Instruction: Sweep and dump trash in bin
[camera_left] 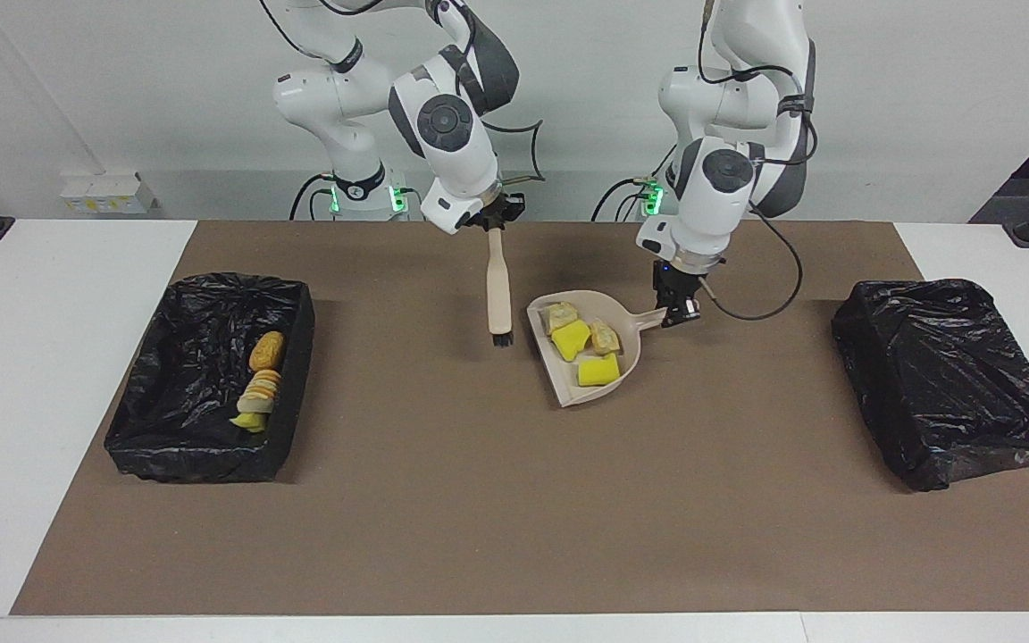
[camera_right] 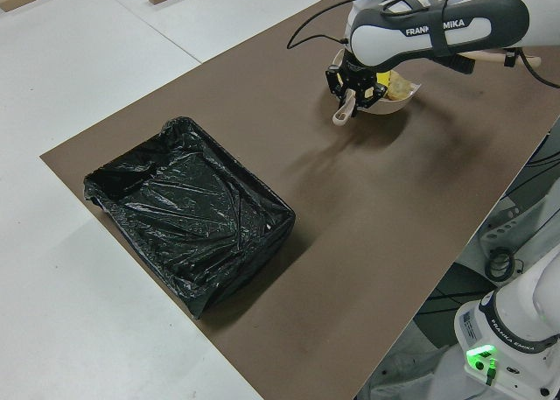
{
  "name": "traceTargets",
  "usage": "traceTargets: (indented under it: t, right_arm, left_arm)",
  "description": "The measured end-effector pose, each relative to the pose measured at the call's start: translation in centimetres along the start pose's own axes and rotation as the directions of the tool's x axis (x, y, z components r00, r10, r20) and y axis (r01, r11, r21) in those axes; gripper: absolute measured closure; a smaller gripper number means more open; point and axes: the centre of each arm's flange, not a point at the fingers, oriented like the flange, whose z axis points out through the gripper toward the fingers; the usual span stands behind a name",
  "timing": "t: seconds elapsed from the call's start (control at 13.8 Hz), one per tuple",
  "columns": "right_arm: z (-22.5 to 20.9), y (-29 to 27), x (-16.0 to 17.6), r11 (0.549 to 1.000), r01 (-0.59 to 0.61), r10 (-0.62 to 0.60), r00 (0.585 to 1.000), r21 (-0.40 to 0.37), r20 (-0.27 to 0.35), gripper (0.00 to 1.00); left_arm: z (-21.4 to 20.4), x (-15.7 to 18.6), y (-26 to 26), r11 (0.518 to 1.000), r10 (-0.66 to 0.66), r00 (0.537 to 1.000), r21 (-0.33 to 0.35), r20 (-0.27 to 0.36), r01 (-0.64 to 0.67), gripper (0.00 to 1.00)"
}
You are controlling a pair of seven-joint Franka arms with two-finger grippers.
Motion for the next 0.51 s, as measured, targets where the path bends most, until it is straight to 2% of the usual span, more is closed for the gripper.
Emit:
traceTargets:
  t: [0.15,0.36,0.51]
  right_arm:
    - [3.8,-4.4,-2.0,1.0,-0.026,0.026,0.999,-0.008,-0.047,0.74]
    - [11.5,-11.5,-5.5,0.999,-0.043,0.043,0.995,-0.006,-0.091,0.74]
    - [15.1,-13.4,-6.6,0.999,-0.04,0.038,0.996,-0.022,-0.081,0.74]
  left_arm:
    - [-3.0,-2.9,-3.2,1.0,0.009,1.0,-0.023,-0.001,-0.009,0.69]
    - [-6.9,-9.7,-7.7,0.999,0.024,1.0,-0.03,-0.013,-0.025,0.69]
    - [-8.9,-15.0,-9.7,1.0,0.021,1.0,-0.022,-0.021,-0.022,0.69]
